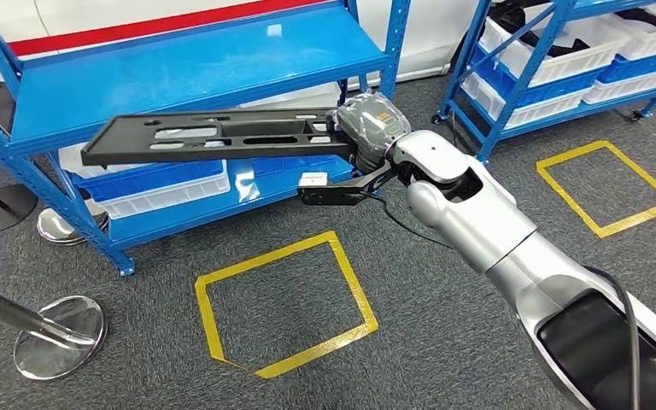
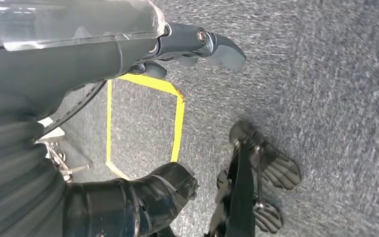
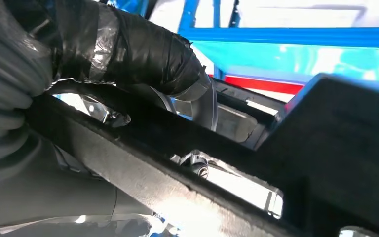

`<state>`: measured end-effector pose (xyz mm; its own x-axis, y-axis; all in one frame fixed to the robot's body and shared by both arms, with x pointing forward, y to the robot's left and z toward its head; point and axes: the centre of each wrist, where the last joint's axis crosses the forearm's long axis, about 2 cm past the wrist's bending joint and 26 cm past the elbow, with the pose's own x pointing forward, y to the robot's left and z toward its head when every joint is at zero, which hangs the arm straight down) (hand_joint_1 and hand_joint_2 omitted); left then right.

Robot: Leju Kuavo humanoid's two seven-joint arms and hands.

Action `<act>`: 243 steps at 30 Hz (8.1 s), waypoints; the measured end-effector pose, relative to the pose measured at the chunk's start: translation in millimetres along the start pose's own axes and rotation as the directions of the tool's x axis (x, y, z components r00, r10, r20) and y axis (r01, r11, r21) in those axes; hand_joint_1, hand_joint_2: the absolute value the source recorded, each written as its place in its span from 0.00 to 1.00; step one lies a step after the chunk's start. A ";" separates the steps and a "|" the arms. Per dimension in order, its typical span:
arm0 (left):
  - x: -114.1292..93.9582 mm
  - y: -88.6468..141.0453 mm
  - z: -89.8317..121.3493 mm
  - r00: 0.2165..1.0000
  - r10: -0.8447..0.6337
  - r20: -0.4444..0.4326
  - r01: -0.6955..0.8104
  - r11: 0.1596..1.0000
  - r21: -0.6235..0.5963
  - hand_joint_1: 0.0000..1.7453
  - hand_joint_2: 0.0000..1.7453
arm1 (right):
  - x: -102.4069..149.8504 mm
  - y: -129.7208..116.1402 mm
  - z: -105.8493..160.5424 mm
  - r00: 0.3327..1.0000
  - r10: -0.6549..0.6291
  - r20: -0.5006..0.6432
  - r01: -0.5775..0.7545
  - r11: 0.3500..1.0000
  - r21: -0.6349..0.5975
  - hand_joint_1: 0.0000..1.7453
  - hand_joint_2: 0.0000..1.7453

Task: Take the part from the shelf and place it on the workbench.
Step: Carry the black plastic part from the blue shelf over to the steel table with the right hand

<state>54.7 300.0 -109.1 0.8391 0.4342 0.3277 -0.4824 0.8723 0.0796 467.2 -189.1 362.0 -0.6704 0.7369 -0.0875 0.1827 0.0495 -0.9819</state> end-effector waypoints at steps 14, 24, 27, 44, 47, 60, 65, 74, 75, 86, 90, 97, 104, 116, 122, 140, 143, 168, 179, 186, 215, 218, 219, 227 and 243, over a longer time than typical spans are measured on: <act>-0.5 -0.3 0.2 1.000 0.000 0.001 0.000 1.000 0.000 0.00 1.00 | -2.7 1.0 0.5 1.000 -0.001 -0.006 0.001 1.000 0.007 1.00 1.00; -0.4 0.8 0.0 1.000 0.000 0.007 0.000 1.000 -0.002 0.00 1.00 | -0.4 -3.6 -2.9 1.000 0.003 -0.002 -0.003 1.000 0.000 1.00 1.00; -0.9 2.5 -0.1 1.000 -0.001 0.009 0.001 1.000 -0.001 0.00 1.00 | 0.3 -2.4 -3.1 1.000 0.004 -0.001 -0.004 1.000 0.005 1.00 1.00; 2.6 5.1 -1.2 1.000 0.008 0.021 -0.008 1.000 0.003 0.00 1.00 | -7.8 -23.6 -11.4 0.996 0.081 -0.042 -0.079 0.996 0.042 1.00 1.00; 3.0 5.0 -1.2 1.000 0.008 0.021 -0.008 1.000 0.006 0.00 1.00 | -6.9 -26.2 -13.4 0.993 0.107 -0.053 -0.105 0.994 0.043 1.00 1.00; 1.6 8.3 -1.3 1.000 0.008 0.015 -0.008 1.000 0.020 0.00 1.00 | -3.9 -39.5 -22.1 0.975 0.213 -0.065 -0.209 0.975 0.073 1.00 1.00; 5.0 6.6 -1.9 1.000 0.010 0.023 -0.010 1.000 0.016 0.00 1.00 | -6.6 -48.3 -23.8 0.970 0.231 -0.072 -0.226 0.971 0.071 1.00 1.00; 4.4 7.6 -1.9 1.000 0.010 0.022 -0.010 1.000 0.018 0.00 1.00 | -9.1 -51.6 -24.1 0.966 0.249 -0.074 -0.243 0.967 0.080 1.00 1.00; 4.2 7.5 -1.8 1.000 0.010 0.022 -0.011 1.000 0.018 0.00 1.00 | -9.3 -53.2 -24.4 0.965 0.253 -0.074 -0.247 0.966 0.080 1.00 1.00; 3.6 7.2 -1.7 1.000 0.018 0.023 -0.019 1.000 0.018 0.00 1.00 | 0.4 -66.7 -34.3 0.955 0.291 -0.051 -0.285 0.954 0.092 1.00 1.00; 2.3 8.0 -1.6 0.999 0.023 0.029 -0.023 1.000 0.008 0.00 1.00 | 3.1 -64.5 -37.5 0.946 0.323 -0.037 -0.317 0.941 0.117 1.00 1.00; 0.2 -7.3 0.6 0.996 0.058 0.062 -0.054 0.997 -0.063 0.00 1.00 | -8.9 -121.4 -40.4 0.890 0.450 -0.076 -0.429 0.882 0.196 1.00 1.00; -4.0 -9.6 1.8 0.996 0.067 0.059 -0.063 0.995 -0.076 0.00 1.00 | -13.2 -132.8 -31.3 0.877 0.467 -0.111 -0.444 0.877 0.186 1.00 1.00; -8.1 -17.8 3.9 0.997 0.069 0.046 -0.065 0.993 -0.096 0.00 1.00 | -10.8 -138.1 -26.8 0.864 0.493 -0.106 -0.474 0.866 0.159 1.00 1.00; -8.9 -13.9 3.4 0.996 0.068 0.050 -0.063 0.994 -0.091 0.00 1.00 | -9.2 -136.1 -27.6 0.861 0.498 -0.102 -0.480 0.862 0.160 1.00 1.00; -6.2 -15.8 3.1 0.995 0.071 0.070 -0.064 0.993 -0.097 0.00 1.00 | -18.5 -135.3 -16.6 0.861 0.479 -0.174 -0.465 0.878 0.114 1.00 1.00; -4.4 -16.9 2.9 0.995 0.072 0.074 -0.064 0.993 -0.099 0.00 1.00 | -19.2 -137.7 -15.2 0.862 0.474 -0.178 -0.463 0.880 0.104 1.00 1.00; -10.3 -11.1 3.2 0.996 0.061 0.062 -0.055 0.995 -0.086 0.00 1.00 | -35.8 -115.5 6.9 0.862 0.433 -0.264 -0.430 0.900 0.072 1.00 1.00; -6.6 2.2 0.6 1.000 0.025 0.001 -0.025 1.000 -0.017 0.00 1.00 | -53.7 -75.8 14.4 0.893 0.373 -0.250 -0.376 0.926 0.039 1.00 1.00; -5.2 6.7 -0.3 1.000 0.023 -0.003 -0.023 1.000 -0.001 0.00 1.00 | -57.5 -67.0 14.0 0.900 0.352 -0.258 -0.346 0.936 0.071 1.00 1.00; -5.8 9.2 -0.4 1.000 0.021 -0.020 -0.021 1.000 0.011 0.00 1.00 | -55.7 -53.3 11.9 0.900 0.364 -0.241 -0.351 0.932 0.096 1.00 1.00; -4.3 8.3 -0.7 0.999 0.030 -0.029 -0.029 0.999 0.012 0.00 1.00 | -55.9 -52.9 11.5 0.900 0.363 -0.242 -0.349 0.932 0.099 1.00 1.00; -3.8 7.8 -0.7 0.999 0.031 -0.030 -0.031 0.999 0.012 0.00 1.00 | -55.8 -52.8 11.4 0.900 0.362 -0.241 -0.349 0.932 0.099 1.00 1.00; -3.8 7.4 -0.6 0.999 0.033 -0.040 -0.032 0.999 0.014 0.00 1.00 | -57.5 -50.4 11.9 0.901 0.360 -0.242 -0.344 0.933 0.110 1.00 1.00; -3.8 7.8 -0.7 0.998 0.034 -0.052 -0.033 0.999 0.024 0.00 1.00 | -54.2 -49.4 8.1 0.904 0.357 -0.234 -0.339 0.934 0.113 1.00 1.00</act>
<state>47.9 305.3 -110.3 0.8342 0.4745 0.2809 -0.5154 0.8521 0.0914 488.8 -237.0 413.9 -0.3729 0.8419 -0.3901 0.3169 -0.2795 -0.9063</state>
